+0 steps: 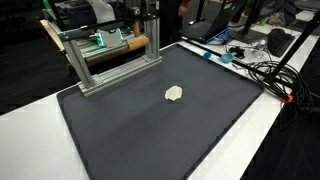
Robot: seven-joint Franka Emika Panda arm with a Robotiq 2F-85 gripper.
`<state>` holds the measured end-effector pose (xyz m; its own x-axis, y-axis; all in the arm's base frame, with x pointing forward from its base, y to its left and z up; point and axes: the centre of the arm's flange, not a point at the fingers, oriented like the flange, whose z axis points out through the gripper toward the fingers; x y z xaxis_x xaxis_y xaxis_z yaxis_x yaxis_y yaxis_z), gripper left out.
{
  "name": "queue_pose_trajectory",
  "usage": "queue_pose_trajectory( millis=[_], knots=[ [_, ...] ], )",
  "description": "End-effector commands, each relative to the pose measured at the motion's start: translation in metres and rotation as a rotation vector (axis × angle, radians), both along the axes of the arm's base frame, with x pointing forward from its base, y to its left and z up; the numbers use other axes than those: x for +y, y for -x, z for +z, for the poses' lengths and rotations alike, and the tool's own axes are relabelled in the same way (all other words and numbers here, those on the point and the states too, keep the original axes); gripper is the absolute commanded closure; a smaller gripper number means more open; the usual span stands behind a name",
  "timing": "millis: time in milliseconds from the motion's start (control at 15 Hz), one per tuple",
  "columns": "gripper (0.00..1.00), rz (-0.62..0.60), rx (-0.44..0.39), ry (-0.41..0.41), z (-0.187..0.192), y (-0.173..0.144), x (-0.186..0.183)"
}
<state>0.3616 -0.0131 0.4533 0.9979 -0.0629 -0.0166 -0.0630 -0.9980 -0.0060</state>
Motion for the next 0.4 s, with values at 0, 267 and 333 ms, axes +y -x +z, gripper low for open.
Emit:
queue_pose_trajectory(
  millis=[0, 267, 333],
  knots=[
    [0.0, 0.021, -0.05, -0.009, 0.018, 0.027, -0.018],
    [0.0, 0.046, -0.229, 0.018, 0.039, 0.051, -0.044],
    [0.0, 0.022, -0.127, 0.007, 0.033, 0.023, -0.029]
  ],
)
